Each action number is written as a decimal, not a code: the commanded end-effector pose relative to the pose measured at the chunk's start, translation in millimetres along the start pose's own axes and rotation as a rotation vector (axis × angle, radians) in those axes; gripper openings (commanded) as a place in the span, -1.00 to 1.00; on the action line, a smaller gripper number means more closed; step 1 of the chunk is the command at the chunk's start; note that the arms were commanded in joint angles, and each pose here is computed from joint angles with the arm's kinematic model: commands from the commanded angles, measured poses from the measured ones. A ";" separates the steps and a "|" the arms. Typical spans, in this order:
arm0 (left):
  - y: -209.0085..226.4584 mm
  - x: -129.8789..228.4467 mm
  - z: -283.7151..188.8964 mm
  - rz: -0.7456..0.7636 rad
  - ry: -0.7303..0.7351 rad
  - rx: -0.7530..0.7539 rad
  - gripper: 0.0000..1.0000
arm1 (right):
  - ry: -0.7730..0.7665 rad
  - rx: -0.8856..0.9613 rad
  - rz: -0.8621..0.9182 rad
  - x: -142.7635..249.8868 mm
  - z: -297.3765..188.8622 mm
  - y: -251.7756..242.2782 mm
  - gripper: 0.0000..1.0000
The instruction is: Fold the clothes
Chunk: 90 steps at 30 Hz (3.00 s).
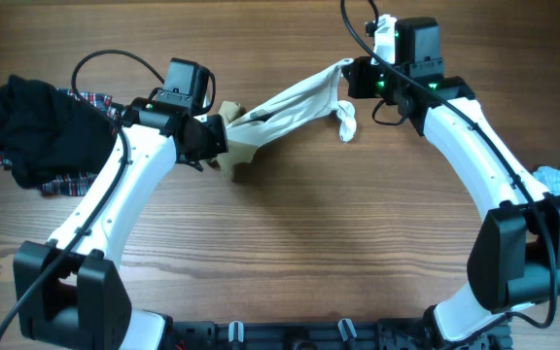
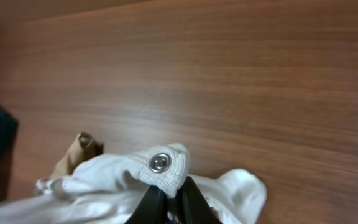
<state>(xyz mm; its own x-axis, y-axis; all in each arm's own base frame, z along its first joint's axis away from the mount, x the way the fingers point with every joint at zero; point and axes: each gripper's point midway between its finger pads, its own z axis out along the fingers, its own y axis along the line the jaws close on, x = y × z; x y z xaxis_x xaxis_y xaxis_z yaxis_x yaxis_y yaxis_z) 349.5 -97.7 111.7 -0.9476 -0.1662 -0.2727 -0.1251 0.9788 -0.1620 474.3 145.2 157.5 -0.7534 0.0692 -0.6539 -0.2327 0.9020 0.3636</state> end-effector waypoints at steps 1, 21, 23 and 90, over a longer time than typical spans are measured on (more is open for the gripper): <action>5.8 1.4 -3.0 0.016 0.004 -0.019 -0.92 | -0.050 0.108 0.009 -13.4 -5.7 -23.4 -0.91; -7.8 3.9 -42.2 0.076 -0.056 0.078 -0.92 | 0.492 -0.023 -0.137 166.7 11.1 40.8 0.04; -7.9 3.7 -42.2 0.076 -0.057 0.078 -0.92 | 0.531 0.025 -0.139 184.0 22.9 25.5 -0.11; -89.5 -163.1 -190.9 0.191 -0.813 0.530 -0.92 | -0.067 0.356 -0.208 -27.4 -91.3 -24.0 -0.91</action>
<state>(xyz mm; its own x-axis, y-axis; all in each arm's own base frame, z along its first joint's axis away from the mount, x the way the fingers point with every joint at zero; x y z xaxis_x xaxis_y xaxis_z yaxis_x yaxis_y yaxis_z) 456.6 -137.1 315.3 -0.5111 -0.2281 -0.8287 0.2979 0.8574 -0.4198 437.3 101.1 205.6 -0.7011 -0.1524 -0.6965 -0.1974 0.9802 -0.0158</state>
